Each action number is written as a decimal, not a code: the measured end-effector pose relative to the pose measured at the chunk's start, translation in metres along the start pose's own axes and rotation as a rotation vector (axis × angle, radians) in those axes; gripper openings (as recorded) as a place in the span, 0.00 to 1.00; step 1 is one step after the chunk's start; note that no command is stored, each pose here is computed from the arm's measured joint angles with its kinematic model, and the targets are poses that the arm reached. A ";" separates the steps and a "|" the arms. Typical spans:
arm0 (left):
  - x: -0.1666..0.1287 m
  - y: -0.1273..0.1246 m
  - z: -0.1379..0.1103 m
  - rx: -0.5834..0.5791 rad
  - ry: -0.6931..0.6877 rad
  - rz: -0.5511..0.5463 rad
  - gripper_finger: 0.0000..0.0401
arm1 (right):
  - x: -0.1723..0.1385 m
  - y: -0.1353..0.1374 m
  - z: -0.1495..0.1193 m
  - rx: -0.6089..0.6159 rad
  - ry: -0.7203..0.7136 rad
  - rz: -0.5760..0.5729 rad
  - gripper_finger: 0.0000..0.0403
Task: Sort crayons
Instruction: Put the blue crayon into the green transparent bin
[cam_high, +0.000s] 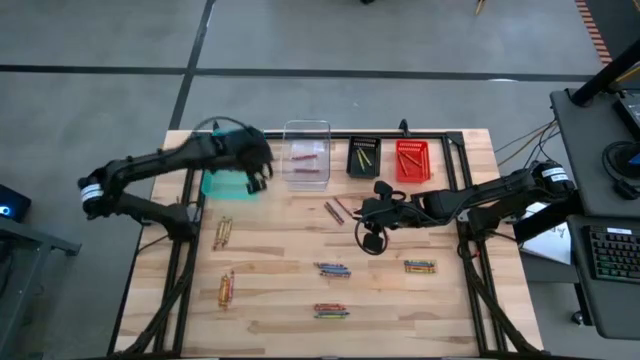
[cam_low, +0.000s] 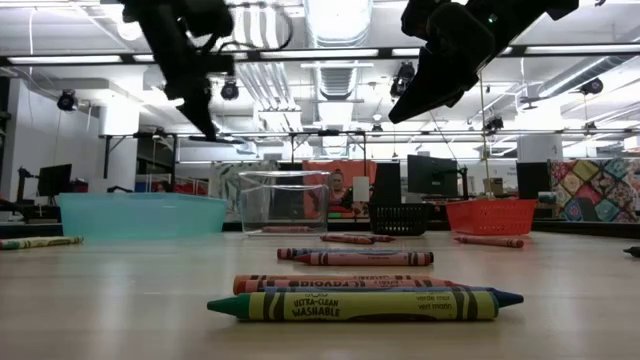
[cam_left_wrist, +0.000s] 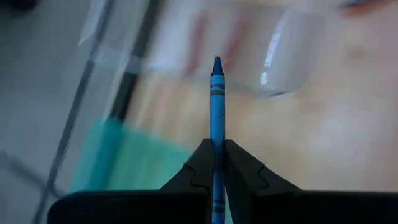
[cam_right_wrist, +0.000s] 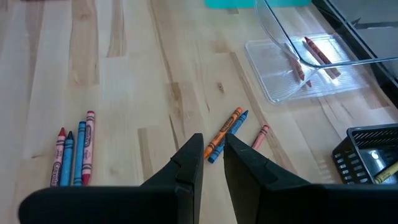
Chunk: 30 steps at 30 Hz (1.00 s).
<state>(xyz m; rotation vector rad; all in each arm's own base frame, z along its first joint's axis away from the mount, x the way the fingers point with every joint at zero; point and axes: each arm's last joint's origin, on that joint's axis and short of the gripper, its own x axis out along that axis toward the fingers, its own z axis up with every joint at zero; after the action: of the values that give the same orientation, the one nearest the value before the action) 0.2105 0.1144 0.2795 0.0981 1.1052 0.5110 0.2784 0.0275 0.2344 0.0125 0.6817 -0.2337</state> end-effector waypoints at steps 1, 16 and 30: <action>0.002 0.010 -0.005 -0.058 0.019 0.022 0.00 | 0.000 0.000 0.000 0.000 0.000 0.000 0.13; 0.078 0.101 -0.082 -0.701 0.312 0.210 0.00 | 0.000 0.000 0.000 -0.005 -0.001 -0.004 0.13; 0.117 0.099 -0.089 -0.743 0.454 0.274 0.00 | 0.000 0.000 0.000 -0.003 0.000 -0.004 0.13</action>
<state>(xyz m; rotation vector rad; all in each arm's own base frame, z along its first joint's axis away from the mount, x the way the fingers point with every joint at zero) 0.1388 0.2380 0.1738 -0.5470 1.2794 1.2019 0.2784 0.0274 0.2344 0.0079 0.6818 -0.2366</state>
